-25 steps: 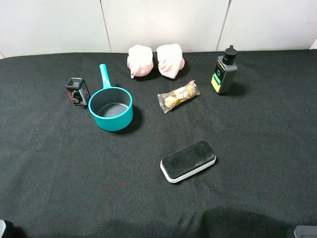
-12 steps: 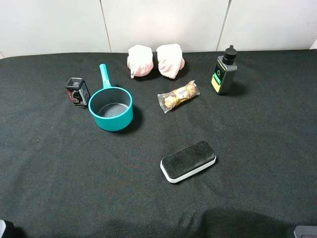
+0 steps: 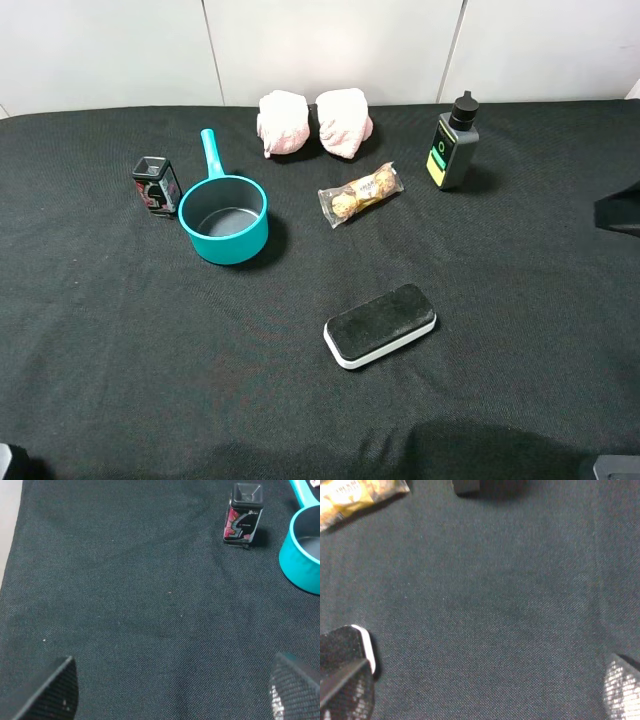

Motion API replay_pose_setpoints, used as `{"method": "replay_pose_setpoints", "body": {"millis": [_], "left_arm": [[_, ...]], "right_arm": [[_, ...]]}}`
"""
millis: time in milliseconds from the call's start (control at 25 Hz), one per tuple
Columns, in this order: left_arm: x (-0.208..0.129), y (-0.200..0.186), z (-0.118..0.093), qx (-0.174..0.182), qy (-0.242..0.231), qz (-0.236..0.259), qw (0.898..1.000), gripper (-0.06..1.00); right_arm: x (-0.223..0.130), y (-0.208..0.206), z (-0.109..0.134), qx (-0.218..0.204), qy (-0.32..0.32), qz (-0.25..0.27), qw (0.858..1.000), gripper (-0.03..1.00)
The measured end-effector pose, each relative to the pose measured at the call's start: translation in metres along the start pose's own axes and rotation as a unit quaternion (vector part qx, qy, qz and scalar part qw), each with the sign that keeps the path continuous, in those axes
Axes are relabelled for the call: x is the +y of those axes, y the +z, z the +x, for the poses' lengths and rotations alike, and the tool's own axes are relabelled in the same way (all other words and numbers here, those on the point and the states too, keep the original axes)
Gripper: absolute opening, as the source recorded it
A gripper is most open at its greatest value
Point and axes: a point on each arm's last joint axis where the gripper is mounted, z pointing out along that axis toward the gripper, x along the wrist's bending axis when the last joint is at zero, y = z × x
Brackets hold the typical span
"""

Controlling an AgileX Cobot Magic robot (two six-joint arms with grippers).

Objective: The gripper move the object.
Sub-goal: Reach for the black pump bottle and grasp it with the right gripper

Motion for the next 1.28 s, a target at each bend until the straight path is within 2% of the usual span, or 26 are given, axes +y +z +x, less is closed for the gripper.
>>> {"method": "replay_pose_setpoints", "body": {"millis": [200, 400, 680, 1040, 1280], "left_arm": [[0.000, 0.000, 0.000, 0.000, 0.000, 0.000, 1.000, 0.76], [0.000, 0.000, 0.000, 0.000, 0.000, 0.000, 1.000, 0.76], [0.000, 0.000, 0.000, 0.000, 0.000, 0.000, 1.000, 0.76], [0.000, 0.000, 0.000, 0.000, 0.000, 0.000, 1.000, 0.76], [0.000, 0.000, 0.000, 0.000, 0.000, 0.000, 1.000, 0.76]], "right_arm": [[0.005, 0.016, -0.001, 0.009, 0.006, 0.027, 1.000, 0.69], [0.015, 0.022, -0.001, 0.019, 0.008, 0.031, 0.999, 0.69], [0.053, 0.015, -0.003, 0.020, -0.005, 0.031, 0.999, 0.69], [0.102, 0.026, -0.009, 0.027, -0.015, 0.087, 0.996, 0.69], [0.126, 0.032, -0.013, 0.016, -0.019, 0.092, 0.995, 0.69]]}}
